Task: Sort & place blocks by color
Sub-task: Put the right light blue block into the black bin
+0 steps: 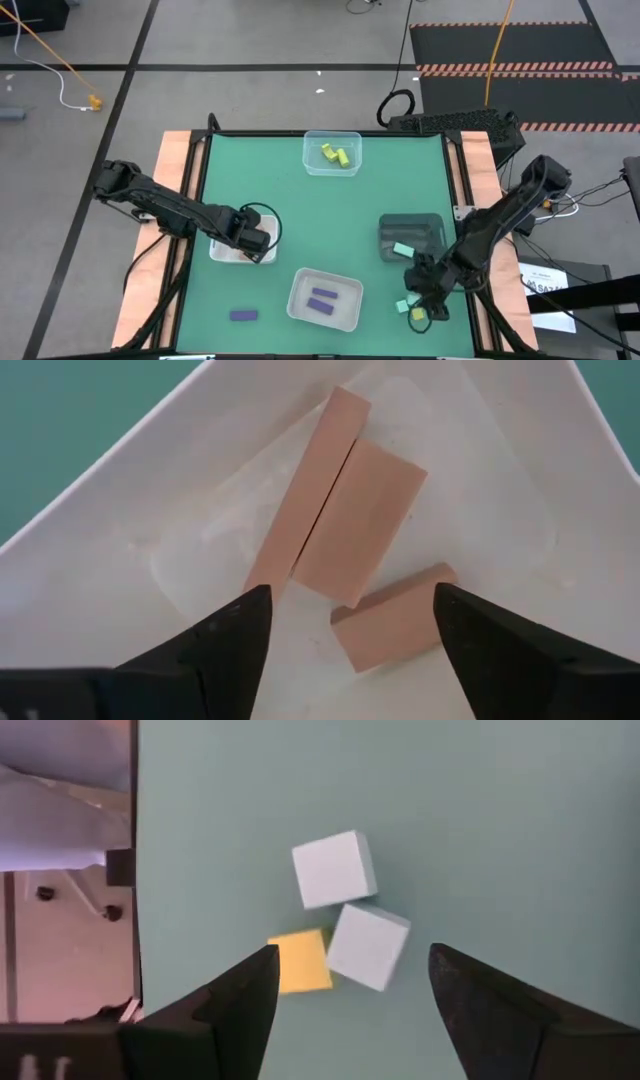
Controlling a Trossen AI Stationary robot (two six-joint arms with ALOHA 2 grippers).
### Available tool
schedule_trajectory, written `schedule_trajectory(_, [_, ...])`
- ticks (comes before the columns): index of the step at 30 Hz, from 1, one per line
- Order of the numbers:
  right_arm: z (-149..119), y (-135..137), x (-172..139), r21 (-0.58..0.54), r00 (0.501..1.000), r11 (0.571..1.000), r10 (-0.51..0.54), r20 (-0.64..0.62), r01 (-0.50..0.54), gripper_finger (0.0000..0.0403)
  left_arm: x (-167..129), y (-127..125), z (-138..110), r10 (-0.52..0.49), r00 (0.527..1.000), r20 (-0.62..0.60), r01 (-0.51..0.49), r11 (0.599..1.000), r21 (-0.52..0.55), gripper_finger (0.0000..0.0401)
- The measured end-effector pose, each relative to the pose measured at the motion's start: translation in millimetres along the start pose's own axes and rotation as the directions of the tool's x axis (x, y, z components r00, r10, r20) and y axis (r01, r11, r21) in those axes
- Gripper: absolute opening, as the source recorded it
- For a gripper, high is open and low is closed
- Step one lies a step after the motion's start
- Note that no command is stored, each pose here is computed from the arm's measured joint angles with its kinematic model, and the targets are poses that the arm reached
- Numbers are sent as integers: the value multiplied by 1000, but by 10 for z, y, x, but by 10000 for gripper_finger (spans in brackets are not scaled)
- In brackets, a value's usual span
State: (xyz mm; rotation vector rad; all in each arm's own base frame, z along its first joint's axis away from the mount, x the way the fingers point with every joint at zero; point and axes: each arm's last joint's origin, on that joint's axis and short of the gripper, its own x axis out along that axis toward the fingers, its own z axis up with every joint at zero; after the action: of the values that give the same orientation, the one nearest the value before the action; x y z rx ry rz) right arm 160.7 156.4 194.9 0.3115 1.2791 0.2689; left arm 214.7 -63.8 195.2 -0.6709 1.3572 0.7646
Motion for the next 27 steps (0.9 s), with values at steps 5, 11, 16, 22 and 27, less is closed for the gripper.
schedule_trajectory(5, [-9,27,181,27,998,997,-66,-3,66,243,0,0,0,0,1000,0,0,1000,12,266])
schedule_trajectory(11, [-35,22,352,46,992,992,-117,-49,120,243,-1,0,2,1,1000,3,-1,999,32,259])
schedule_trajectory(16, [-39,43,482,39,990,991,-124,-60,127,242,-1,0,2,1,1000,4,-1,999,33,261])
schedule_trajectory(22, [-39,38,538,60,989,989,-132,-73,137,209,-1,1,4,3,1000,9,-4,999,33,256])
schedule_trajectory(27, [-34,59,523,61,992,993,-98,-82,103,114,-1,1,4,3,1000,9,-4,999,32,253])
